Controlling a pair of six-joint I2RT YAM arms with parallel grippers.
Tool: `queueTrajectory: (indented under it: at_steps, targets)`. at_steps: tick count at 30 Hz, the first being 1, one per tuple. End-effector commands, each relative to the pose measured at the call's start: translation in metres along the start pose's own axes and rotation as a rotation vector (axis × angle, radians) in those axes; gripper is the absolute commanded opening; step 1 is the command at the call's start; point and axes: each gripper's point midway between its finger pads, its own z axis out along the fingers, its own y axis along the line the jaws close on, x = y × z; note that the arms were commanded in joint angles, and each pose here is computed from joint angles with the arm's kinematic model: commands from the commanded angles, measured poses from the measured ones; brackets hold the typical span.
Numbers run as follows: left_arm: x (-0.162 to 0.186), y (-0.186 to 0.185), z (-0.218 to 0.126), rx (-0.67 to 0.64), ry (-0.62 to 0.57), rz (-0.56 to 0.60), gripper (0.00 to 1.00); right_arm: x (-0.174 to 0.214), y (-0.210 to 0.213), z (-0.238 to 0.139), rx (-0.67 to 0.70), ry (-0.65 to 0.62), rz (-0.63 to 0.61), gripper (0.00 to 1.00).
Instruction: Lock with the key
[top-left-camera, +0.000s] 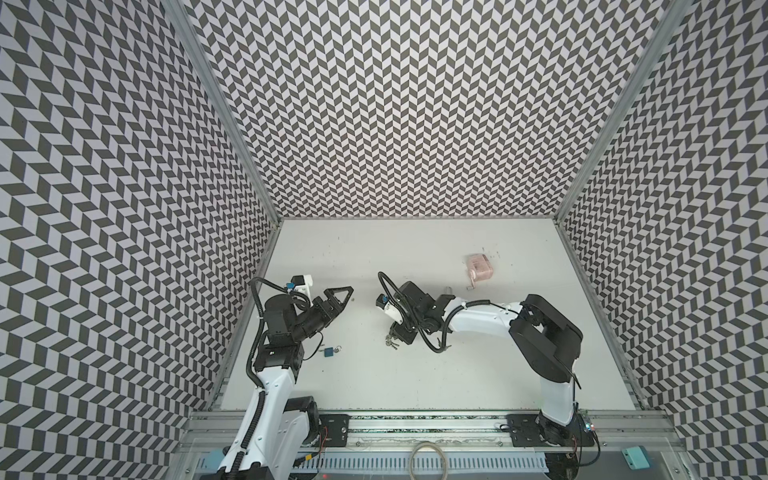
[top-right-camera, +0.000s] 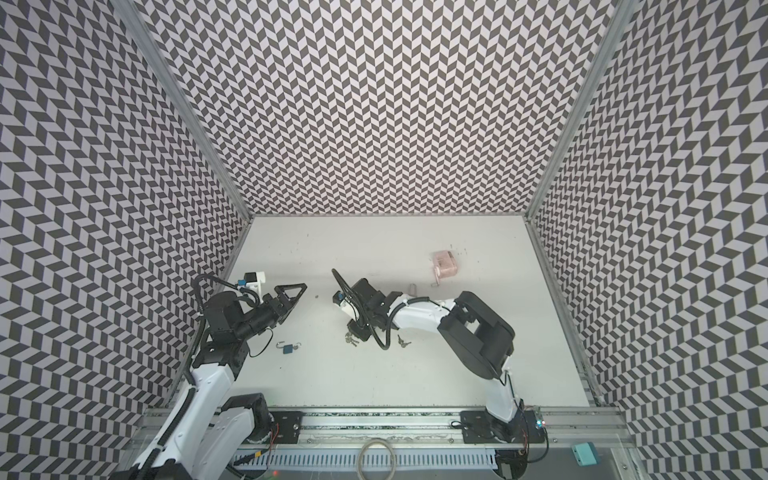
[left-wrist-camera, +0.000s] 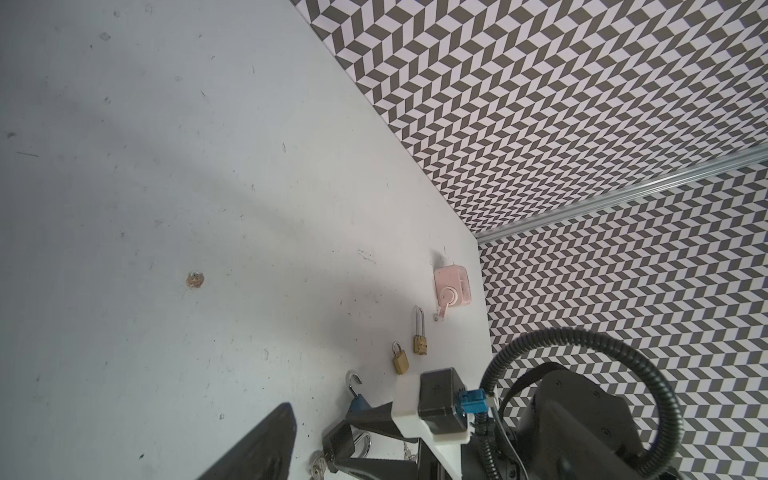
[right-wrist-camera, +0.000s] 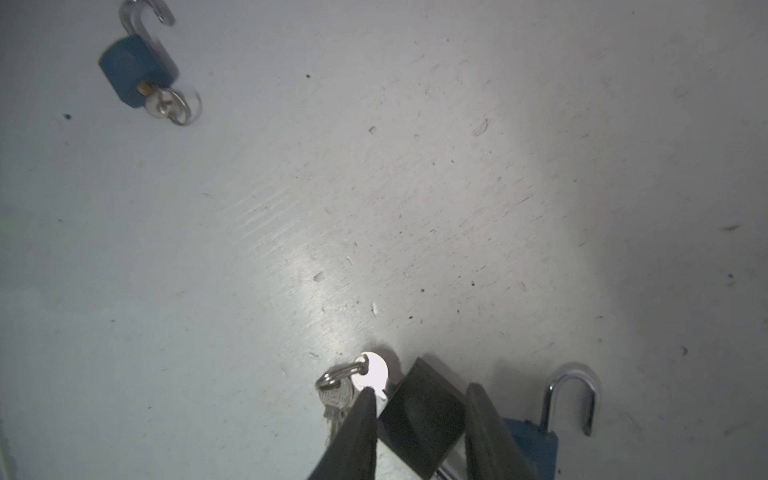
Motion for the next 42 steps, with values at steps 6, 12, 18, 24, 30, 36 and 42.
queueTrajectory:
  at_steps: [6, 12, 18, 24, 30, 36, 42]
  targets:
    - [-0.001, -0.008, -0.004, 0.027, -0.005, 0.029, 0.92, -0.003, 0.006, 0.003, -0.027, 0.005, 0.048, 0.45]
    - [-0.001, -0.008, -0.004, 0.024, -0.005, 0.039, 0.91, -0.03, -0.003, -0.027, 0.038, -0.137, 0.076, 0.43]
    - [-0.004, -0.013, -0.004, 0.008, -0.006, 0.087, 0.92, -0.022, -0.033, -0.035, 0.184, -0.139, 0.144, 0.43]
    - [-0.002, -0.014, -0.002, 0.011, 0.004, 0.086, 0.92, 0.0, -0.041, -0.019, 0.216, -0.037, 0.169, 0.44]
    - [-0.002, -0.014, -0.002, 0.013, 0.004, 0.088, 0.92, 0.011, -0.043, -0.013, 0.229, 0.009, 0.189, 0.45]
    - [-0.001, -0.014, -0.002, 0.015, 0.006, 0.088, 0.91, 0.019, -0.05, -0.011, 0.267, 0.042, 0.187, 0.45]
    - [0.002, -0.011, 0.0, 0.015, 0.012, 0.081, 0.91, 0.027, -0.045, -0.005, 0.238, 0.07, 0.174, 0.41]
